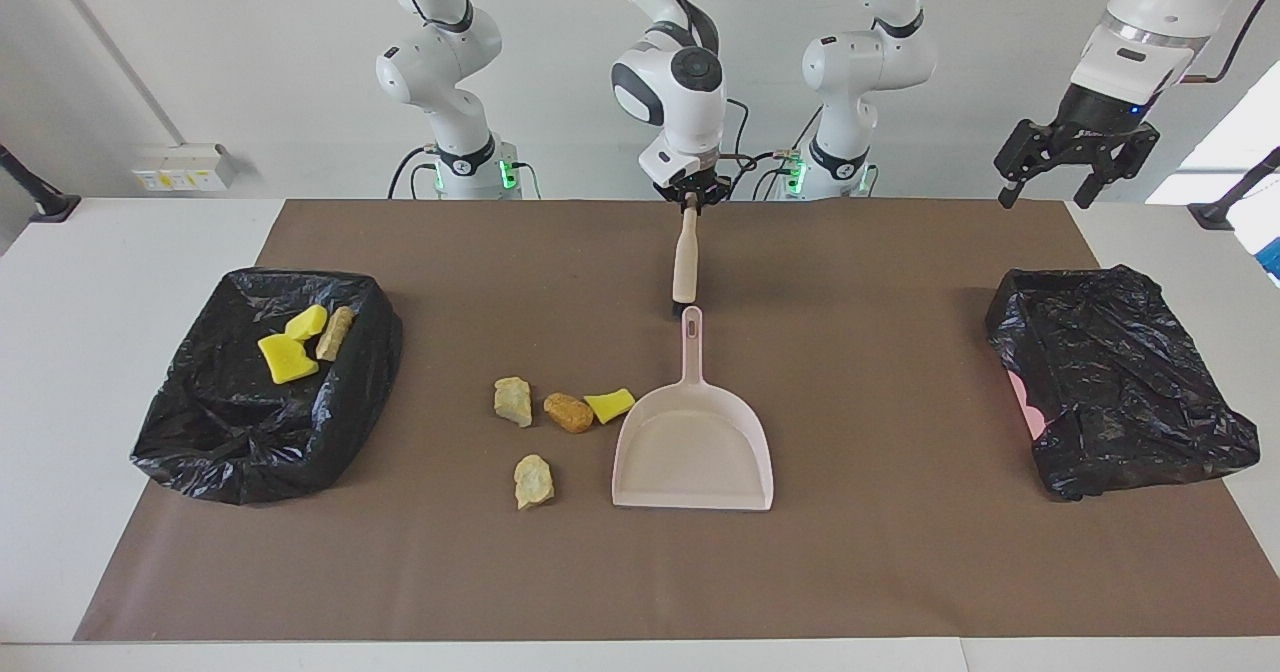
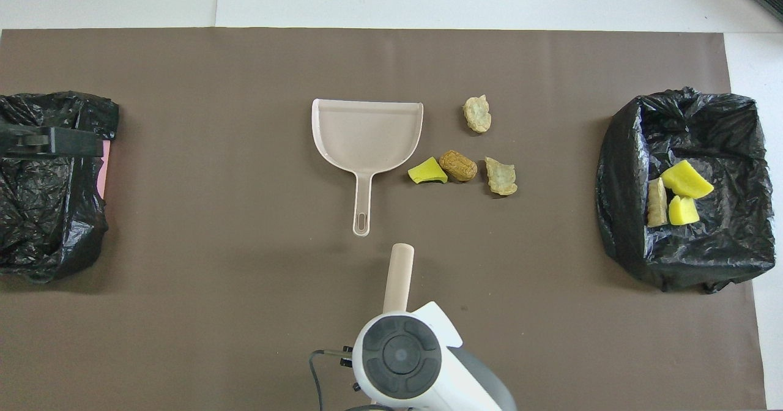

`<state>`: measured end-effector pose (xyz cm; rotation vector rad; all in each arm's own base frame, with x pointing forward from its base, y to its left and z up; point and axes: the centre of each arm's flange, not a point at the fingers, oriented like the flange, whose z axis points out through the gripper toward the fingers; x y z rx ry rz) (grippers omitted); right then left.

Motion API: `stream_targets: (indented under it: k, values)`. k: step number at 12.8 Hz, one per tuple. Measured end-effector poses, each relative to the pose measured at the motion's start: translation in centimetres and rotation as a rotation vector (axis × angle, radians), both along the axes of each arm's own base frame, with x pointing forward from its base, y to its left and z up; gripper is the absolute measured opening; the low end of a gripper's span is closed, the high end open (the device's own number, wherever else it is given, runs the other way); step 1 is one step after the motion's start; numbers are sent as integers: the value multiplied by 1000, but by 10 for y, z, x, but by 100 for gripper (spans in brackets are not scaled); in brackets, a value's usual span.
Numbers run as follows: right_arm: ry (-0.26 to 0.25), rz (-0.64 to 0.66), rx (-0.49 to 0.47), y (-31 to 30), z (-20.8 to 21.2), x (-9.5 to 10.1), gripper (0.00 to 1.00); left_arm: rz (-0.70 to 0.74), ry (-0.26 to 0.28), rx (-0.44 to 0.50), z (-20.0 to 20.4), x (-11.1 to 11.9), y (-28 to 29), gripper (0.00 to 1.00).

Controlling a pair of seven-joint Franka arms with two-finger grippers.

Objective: Sweep and dump trash in bin
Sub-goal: 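Grasp the dustpan with the left gripper while the right gripper lifts the brush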

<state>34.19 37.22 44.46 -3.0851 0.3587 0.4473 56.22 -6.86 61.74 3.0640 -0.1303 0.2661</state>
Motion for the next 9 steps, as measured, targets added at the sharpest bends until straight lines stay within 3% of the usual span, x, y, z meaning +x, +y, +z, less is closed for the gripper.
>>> stream_targets:
  k: [2,5,9]
  values:
    - [29,9,-9,-44,21,28,27,-32,3,-11,-30,16,-45,100]
    - [17,58,-31,-106,13,73,27,-69,19,-33,-88,23,-100,100]
    - [-15,181,-49,-163,-4,111,27,-60,69,-58,-200,9,-226,100]
